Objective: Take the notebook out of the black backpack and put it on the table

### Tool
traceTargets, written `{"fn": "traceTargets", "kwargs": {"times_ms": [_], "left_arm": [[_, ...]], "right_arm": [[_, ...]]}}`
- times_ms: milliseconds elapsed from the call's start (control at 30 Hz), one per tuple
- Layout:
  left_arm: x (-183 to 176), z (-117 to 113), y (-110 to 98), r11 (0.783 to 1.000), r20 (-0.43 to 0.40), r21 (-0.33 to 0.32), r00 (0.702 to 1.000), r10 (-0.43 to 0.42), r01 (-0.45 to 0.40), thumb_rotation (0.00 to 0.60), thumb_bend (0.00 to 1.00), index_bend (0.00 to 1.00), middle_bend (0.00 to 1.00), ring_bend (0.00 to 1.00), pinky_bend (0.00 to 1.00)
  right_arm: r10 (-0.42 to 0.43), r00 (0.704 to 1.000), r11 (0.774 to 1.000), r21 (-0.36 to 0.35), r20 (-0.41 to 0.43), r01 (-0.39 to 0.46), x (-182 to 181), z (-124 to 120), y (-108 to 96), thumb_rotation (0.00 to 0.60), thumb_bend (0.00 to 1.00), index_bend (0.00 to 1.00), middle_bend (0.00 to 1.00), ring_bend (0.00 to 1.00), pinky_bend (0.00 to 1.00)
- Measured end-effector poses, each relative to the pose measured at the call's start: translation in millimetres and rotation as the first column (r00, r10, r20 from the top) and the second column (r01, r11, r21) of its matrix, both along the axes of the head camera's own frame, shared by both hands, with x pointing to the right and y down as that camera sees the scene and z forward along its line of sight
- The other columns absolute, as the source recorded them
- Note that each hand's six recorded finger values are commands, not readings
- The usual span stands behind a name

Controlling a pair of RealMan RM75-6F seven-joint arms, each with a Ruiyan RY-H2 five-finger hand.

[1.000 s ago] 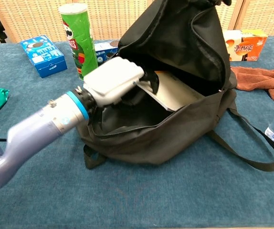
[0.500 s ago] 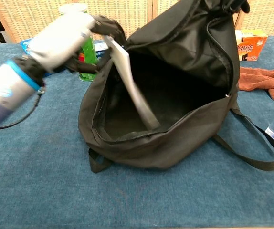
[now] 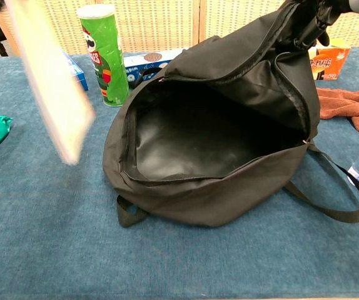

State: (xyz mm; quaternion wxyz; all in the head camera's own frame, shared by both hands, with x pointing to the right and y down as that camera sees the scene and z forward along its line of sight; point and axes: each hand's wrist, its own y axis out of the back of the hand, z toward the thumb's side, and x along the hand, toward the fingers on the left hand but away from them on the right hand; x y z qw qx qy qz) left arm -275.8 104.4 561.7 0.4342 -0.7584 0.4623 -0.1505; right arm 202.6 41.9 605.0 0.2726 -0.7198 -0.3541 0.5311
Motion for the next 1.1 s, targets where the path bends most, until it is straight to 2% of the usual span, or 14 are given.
{"fn": "traceTargets", "kwargs": {"times_ms": [167,267,333,467,567,700,733,800,833,867,900,933,1000,1100], "left_arm": [[-34.4,-20.2,-0.5,0.999,0.033,-0.001,0.999,-0.041,0.041,0.600,0.62,0.77,0.44,0.31,0.30],[-59.0,-30.2,-2.4,0.998,0.128,-0.008,0.990,-0.065,0.067,0.600,0.62,0.77,0.44,0.31,0.30],[-76.4,-34.3,-5.8,0.995,0.226,-0.018,0.970,-0.086,0.093,0.600,0.62,0.78,0.45,0.31,0.30],[-98.2,-28.9,-9.5,0.986,0.375,-0.070,0.920,-0.112,0.149,0.600,0.62,0.78,0.45,0.31,0.30],[-110.9,-15.0,-13.3,0.972,0.481,-0.126,0.869,-0.116,0.199,0.600,0.62,0.78,0.45,0.31,0.30],[-124.1,19.3,-19.3,0.934,0.619,-0.223,0.781,-0.084,0.278,0.600,0.62,0.78,0.44,0.31,0.30],[-126.4,29.2,-20.8,0.921,0.640,-0.248,0.764,-0.075,0.299,0.600,0.61,0.76,0.40,0.29,0.30],[-130.1,53.4,-23.6,0.885,0.675,-0.307,0.736,-0.058,0.351,0.600,0.56,0.56,0.20,0.16,0.28],[-130.6,63.4,-24.7,0.869,0.684,-0.328,0.728,-0.052,0.371,0.600,0.51,0.35,0.08,0.07,0.25],[-130.5,72.8,-26.0,0.854,0.690,-0.347,0.722,-0.048,0.388,0.600,0.46,0.16,0.01,0.01,0.22],[-129.6,83.1,-28.5,0.836,0.693,-0.368,0.720,-0.046,0.407,0.600,0.43,0.07,0.00,0.00,0.20],[-127.9,88.6,-31.1,0.826,0.690,-0.378,0.722,-0.049,0.417,0.600,0.40,0.01,0.00,0.00,0.17],[-124.3,92.8,-37.2,0.815,0.675,-0.389,0.735,-0.065,0.429,0.600,0.37,0.00,0.00,0.00,0.15],[-124.6,89.0,-43.8,0.812,0.649,-0.386,0.754,-0.097,0.437,0.600,0.32,0.00,0.00,0.00,0.13]], "right_arm": [[0.001,1.000,1.000,-0.011,0.004,-0.001,-0.5,3.4,2.9,0.600,0.67,0.62,0.67,0.69,0.67],[0.001,1.000,0.999,-0.037,0.030,0.000,-3.8,4.3,10.8,0.600,0.67,0.62,0.67,0.69,0.67],[-0.008,1.000,0.999,-0.038,0.022,0.009,-2.6,5.4,13.0,0.600,0.67,0.62,0.67,0.69,0.67],[-0.028,1.000,0.999,-0.039,0.006,0.029,0.2,8.1,17.6,0.600,0.67,0.62,0.67,0.69,0.67],[-0.040,0.999,0.998,-0.039,0.001,0.040,0.8,9.9,19.8,0.600,0.67,0.62,0.67,0.69,0.67],[-0.054,0.999,0.998,-0.045,0.002,0.054,-0.7,12.8,23.5,0.600,0.67,0.62,0.67,0.69,0.67],[-0.059,0.998,0.997,-0.046,0.002,0.059,-1.1,13.4,24.5,0.600,0.67,0.62,0.67,0.69,0.67],[-0.073,0.997,0.996,-0.050,0.000,0.073,-1.7,15.1,27.1,0.600,0.67,0.62,0.67,0.69,0.67],[-0.079,0.997,0.996,-0.052,0.000,0.079,-1.7,15.8,28.1,0.600,0.67,0.62,0.67,0.69,0.67],[-0.087,0.996,0.995,-0.053,-0.001,0.087,-1.7,16.5,29.2,0.600,0.67,0.62,0.67,0.69,0.67],[-0.093,0.996,0.994,-0.054,-0.002,0.092,-1.5,16.9,29.9,0.600,0.67,0.62,0.67,0.69,0.67],[-0.098,0.995,0.994,-0.054,-0.003,0.097,-1.4,17.0,30.4,0.600,0.67,0.62,0.67,0.69,0.67],[-0.111,0.994,0.993,-0.050,-0.004,0.111,-1.4,16.7,31.7,0.600,0.68,0.62,0.67,0.69,0.67],[-0.132,0.991,0.990,-0.045,0.007,0.132,-2.9,14.2,35.2,0.600,0.67,0.62,0.67,0.69,0.67]]}}
